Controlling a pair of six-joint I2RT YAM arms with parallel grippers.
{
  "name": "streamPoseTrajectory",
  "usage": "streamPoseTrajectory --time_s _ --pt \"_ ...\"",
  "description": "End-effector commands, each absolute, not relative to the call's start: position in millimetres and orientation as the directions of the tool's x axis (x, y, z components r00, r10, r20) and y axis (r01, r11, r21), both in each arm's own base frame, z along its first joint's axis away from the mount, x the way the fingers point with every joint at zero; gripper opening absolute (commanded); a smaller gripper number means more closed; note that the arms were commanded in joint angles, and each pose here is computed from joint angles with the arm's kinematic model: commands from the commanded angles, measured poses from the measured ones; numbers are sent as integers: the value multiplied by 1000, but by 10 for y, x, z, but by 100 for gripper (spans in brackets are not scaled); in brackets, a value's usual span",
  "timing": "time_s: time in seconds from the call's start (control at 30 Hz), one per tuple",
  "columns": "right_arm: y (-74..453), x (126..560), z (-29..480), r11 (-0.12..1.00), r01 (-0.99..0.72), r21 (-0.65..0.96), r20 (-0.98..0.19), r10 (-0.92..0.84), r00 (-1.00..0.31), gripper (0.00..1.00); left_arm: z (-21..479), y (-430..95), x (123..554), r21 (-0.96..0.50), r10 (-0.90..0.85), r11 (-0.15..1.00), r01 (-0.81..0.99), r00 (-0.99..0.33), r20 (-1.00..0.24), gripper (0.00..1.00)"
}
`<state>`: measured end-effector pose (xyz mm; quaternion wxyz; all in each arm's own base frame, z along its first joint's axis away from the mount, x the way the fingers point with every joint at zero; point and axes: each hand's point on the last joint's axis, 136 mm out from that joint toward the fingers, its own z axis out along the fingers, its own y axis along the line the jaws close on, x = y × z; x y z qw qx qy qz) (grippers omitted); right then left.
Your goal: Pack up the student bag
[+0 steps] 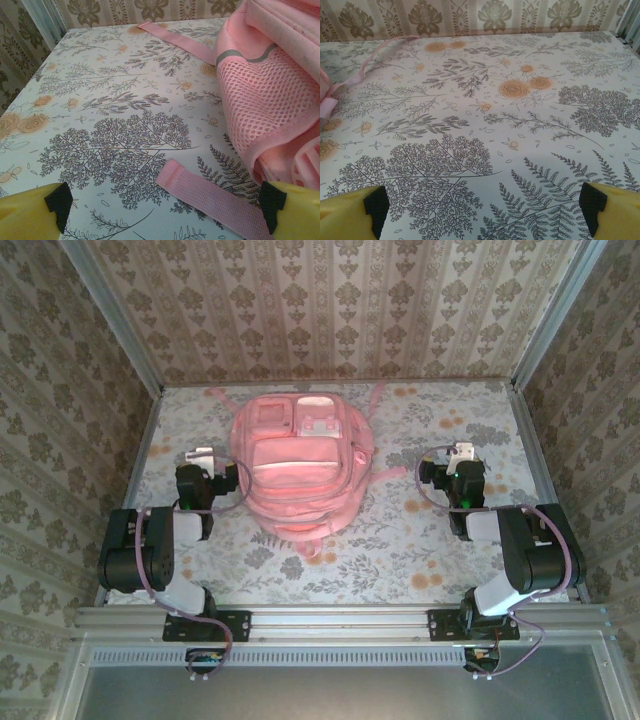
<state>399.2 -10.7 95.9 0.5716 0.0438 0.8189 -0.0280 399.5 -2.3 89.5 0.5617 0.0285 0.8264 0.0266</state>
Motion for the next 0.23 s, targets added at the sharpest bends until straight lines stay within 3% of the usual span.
streamPoseTrajectory --time_s 0.0,0.2 --pt "-69 3993 984 997 80 -3 -940 25 -339 100 946 -41 4001 94 99 995 32 -353 -930 100" --pt "-67 3993 986 997 79 -2 -941 26 -339 100 937 -45 3997 94 100 995 34 -356 -929 100"
